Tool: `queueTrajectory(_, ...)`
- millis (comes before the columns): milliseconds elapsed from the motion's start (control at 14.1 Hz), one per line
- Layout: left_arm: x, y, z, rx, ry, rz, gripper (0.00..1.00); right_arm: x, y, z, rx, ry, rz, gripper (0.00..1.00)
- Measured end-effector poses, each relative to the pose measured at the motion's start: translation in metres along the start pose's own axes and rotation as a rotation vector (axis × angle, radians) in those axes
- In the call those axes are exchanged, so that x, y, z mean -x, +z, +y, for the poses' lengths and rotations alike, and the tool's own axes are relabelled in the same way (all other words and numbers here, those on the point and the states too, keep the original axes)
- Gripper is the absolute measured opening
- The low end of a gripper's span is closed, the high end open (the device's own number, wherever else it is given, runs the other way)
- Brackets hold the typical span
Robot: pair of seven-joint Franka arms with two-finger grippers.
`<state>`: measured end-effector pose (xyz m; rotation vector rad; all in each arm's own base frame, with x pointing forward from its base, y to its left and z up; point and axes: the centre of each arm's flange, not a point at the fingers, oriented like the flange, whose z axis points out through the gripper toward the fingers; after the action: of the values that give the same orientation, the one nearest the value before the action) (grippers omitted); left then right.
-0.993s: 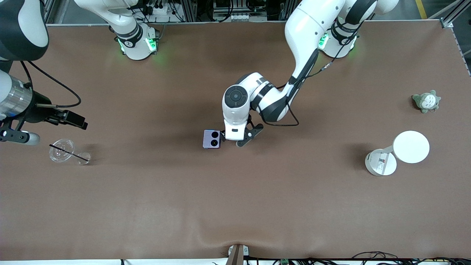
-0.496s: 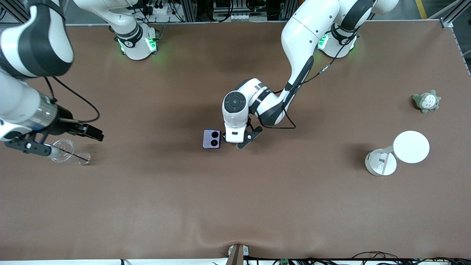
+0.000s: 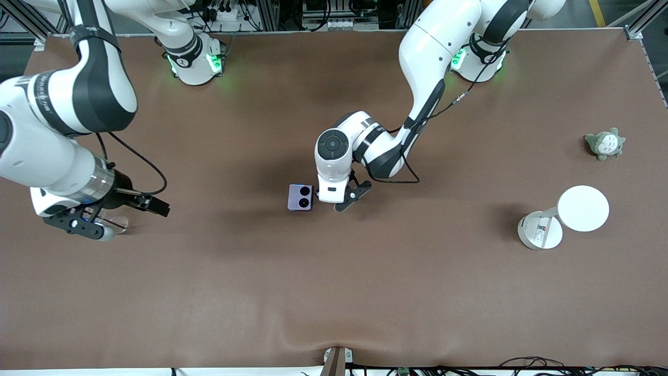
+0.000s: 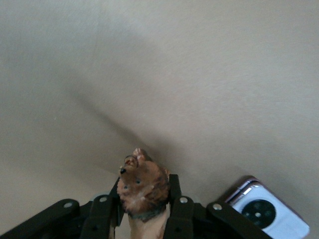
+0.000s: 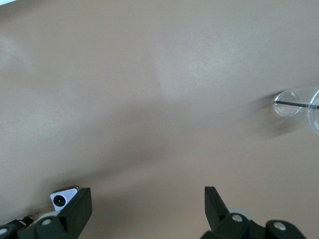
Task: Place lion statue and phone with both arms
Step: 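Lift the lion with the left gripper while the right gripper reaches the phone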
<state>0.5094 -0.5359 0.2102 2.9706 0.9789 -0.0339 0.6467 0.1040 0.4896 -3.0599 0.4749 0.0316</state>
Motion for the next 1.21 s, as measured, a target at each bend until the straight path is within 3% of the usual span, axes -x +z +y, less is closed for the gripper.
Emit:
queueTrajectory(354, -0.065, -0.059, -0.002, 0.052, 0.029, 0.051, 0.37, -0.011, 0.03, -0.013, -0.006, 0.013, 0.019, 1.0)
queueTrajectory(709, -0.133, -0.12, -0.029, 0.029, 0.075, 0.062, 0.37, -0.011, 0.054, -0.028, 0.005, 0.012, 0.001, 1.0)
queueTrajectory(1205, -0.216, -0.137, -0.067, 0.0, 0.231, 0.06, 0.37, 0.003, 0.054, -0.054, 0.005, 0.01, 0.002, 1.0)
